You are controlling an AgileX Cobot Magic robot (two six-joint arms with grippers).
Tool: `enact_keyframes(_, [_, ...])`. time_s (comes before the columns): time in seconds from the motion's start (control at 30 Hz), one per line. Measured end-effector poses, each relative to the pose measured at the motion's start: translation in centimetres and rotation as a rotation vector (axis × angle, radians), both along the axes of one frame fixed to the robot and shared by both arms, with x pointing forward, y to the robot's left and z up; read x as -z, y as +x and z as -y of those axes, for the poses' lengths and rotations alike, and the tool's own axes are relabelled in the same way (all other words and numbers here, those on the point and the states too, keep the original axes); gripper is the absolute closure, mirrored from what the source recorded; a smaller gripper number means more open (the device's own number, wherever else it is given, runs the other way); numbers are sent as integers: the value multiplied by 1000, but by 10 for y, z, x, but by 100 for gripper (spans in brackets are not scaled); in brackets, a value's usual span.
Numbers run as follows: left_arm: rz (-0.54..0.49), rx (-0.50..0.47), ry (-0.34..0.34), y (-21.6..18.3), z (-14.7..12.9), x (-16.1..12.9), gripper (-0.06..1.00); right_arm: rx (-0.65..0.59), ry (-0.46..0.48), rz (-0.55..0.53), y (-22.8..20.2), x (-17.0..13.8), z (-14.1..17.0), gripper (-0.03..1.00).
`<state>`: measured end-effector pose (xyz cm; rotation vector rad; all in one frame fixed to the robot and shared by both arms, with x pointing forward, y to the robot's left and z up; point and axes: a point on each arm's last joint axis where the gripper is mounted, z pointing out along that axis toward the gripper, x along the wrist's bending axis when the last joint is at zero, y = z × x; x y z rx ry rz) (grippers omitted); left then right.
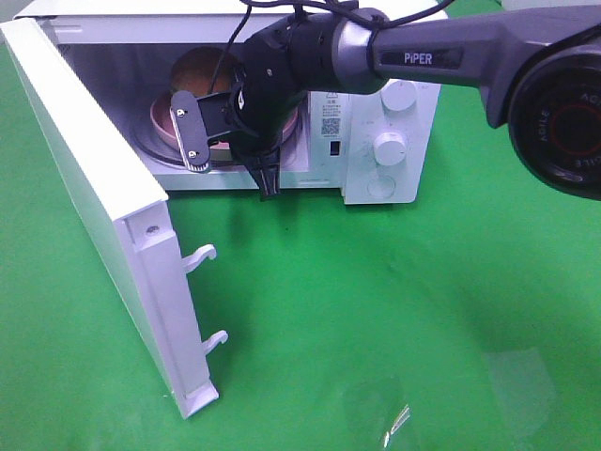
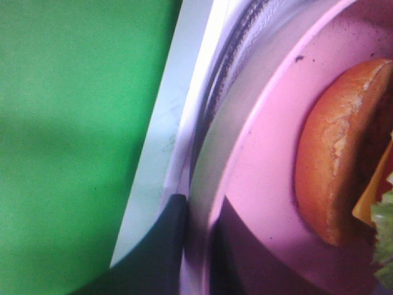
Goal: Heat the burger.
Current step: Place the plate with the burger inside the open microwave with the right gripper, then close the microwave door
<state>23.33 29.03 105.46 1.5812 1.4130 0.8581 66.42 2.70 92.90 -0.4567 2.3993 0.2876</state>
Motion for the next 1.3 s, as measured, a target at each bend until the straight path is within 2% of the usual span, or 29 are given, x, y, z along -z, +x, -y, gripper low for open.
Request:
enact_keyframes(0.3, [0,0,0,0,0,0,-3,-11,12,4,-5,-1,-7,87])
enact_keyframes(0.47, [0,0,0,0,0,0,-3,12,63,20,-3,-4,-9,81])
enact_keyframes(0.5, [0,0,0,0,0,0,-3,18,78,26,-2,-6,-10,76])
enact_keyframes(0.53, [0,0,0,0,0,0,-3,18,78,26,-2,-6,-10,76])
enact_keyframes(0.6, [0,0,0,0,0,0,-3,18,85,30,-2,-7,-11,65])
enact_keyframes(0.63, [0,0,0,0,0,0,-3,18,85,30,-2,-7,-11,65])
enact_keyframes(0.67, [0,0,0,0,0,0,-3,26,92,27,-1,-7,-11,61])
enact_keyframes(1.1, [0,0,0,0,0,0,-3,50,103,12,-2,-8,-10,51])
enact_keyframes(1.3, [0,0,0,0,0,0,-3,50,113,14,-11,-18,-3,35])
